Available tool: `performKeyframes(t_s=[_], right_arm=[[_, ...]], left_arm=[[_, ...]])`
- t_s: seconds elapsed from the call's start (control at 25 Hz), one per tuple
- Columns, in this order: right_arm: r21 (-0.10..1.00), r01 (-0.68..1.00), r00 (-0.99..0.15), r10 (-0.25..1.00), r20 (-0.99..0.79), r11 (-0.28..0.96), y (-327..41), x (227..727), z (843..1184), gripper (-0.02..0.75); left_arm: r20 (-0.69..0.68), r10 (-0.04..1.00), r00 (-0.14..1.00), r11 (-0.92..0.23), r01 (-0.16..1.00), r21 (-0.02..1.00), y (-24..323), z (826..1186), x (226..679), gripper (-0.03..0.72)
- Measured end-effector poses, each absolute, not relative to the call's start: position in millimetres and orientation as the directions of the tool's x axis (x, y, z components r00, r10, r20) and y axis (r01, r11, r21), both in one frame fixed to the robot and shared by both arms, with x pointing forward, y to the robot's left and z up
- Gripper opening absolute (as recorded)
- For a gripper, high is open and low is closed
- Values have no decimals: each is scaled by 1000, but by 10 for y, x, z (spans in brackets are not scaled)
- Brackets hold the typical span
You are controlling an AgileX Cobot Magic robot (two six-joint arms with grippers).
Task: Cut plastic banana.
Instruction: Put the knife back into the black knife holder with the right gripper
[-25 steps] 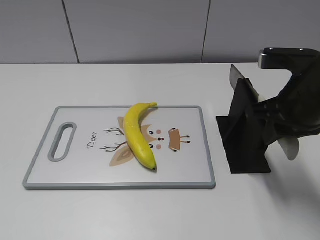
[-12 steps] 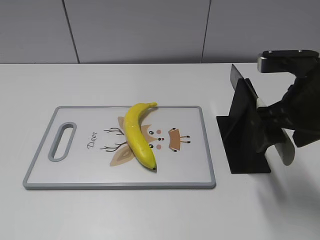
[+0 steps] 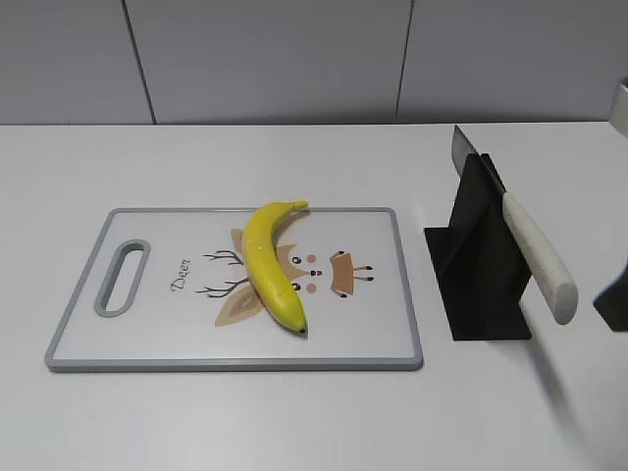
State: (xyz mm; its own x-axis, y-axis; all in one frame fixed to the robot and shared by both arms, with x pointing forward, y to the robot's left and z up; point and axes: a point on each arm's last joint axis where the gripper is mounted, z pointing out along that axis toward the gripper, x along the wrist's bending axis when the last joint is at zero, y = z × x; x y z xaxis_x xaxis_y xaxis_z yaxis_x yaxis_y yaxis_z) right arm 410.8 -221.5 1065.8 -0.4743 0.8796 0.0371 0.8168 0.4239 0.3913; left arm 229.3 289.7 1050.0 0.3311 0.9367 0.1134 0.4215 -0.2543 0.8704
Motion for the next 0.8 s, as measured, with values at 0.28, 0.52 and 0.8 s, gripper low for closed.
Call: performKeyframes(t_s=[0.28, 0.52, 0.8], right_arm=[[409, 779, -525, 851, 10, 475, -2434, 3564, 10421, 574], [533, 705, -539, 842, -27, 468, -2606, 3140, 10369, 574], [728, 546, -533, 842, -79, 414, -2758, 2759, 10514, 574]], left_arm=[[113, 937, 331, -254, 421, 870, 2897, 10500, 2293, 590], [113, 937, 331, -254, 421, 870, 2897, 10500, 2293, 590], [113, 937, 331, -254, 421, 870, 2897, 10500, 2293, 590]])
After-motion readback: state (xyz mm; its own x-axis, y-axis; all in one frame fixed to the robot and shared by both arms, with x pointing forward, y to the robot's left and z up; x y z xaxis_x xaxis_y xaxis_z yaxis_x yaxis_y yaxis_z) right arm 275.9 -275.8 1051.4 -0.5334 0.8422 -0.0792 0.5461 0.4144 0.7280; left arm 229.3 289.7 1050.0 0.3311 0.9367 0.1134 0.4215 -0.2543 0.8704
